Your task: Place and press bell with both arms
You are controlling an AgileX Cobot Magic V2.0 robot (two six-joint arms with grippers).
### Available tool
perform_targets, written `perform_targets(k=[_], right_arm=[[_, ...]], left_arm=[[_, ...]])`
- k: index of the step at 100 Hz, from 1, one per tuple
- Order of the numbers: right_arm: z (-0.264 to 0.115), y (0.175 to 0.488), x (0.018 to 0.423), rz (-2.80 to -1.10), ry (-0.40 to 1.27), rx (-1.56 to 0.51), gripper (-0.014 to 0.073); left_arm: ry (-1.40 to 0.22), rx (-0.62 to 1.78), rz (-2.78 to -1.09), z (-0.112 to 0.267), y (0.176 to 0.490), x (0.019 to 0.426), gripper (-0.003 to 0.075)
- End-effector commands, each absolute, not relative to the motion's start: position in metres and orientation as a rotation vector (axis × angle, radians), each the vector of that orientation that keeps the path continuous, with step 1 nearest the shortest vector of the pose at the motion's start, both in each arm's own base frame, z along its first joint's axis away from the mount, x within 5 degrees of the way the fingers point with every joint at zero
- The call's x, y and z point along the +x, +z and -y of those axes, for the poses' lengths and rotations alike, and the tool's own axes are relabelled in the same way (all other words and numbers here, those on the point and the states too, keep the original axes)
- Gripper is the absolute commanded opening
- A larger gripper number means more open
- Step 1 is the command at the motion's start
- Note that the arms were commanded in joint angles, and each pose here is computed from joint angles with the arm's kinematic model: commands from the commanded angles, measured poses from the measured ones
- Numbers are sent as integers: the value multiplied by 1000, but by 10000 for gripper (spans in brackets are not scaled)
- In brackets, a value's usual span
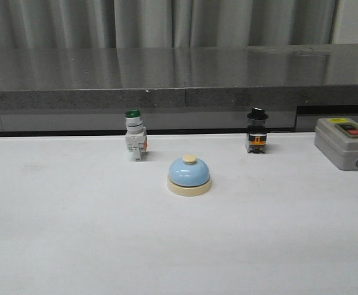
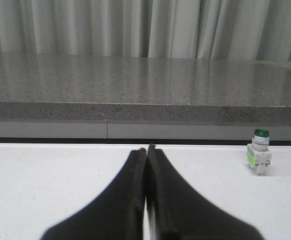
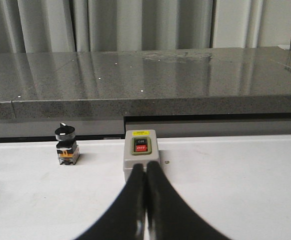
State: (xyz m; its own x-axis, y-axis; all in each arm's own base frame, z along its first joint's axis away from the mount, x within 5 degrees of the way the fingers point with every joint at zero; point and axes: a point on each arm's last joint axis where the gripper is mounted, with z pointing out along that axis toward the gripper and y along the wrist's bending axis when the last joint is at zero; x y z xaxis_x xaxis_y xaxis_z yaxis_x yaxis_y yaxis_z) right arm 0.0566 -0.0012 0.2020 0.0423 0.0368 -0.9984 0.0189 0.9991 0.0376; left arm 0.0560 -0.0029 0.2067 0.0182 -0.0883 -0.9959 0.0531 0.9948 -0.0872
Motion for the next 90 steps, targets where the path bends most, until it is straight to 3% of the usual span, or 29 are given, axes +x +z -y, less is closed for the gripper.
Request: perform_targets(k=[1, 20, 47, 70, 90], right_arm=[[1, 215, 54, -1419, -1, 35, -60], [1, 222, 53, -1412, -1, 35, -60], [1, 275, 52, -1425, -1, 35, -60], [2, 306, 87, -1571, -1, 39, -60], [3, 311, 127, -1747, -32, 2, -60]], left_arm=[[-122, -39, -1479, 3, 202, 55, -20], [-122, -39, -1479, 3, 202, 55, -20], [-122, -39, -1479, 3, 202, 55, -20], [-122, -39, -1479, 3, 202, 55, -20], [-122, -39, -1479, 3, 202, 55, -20]])
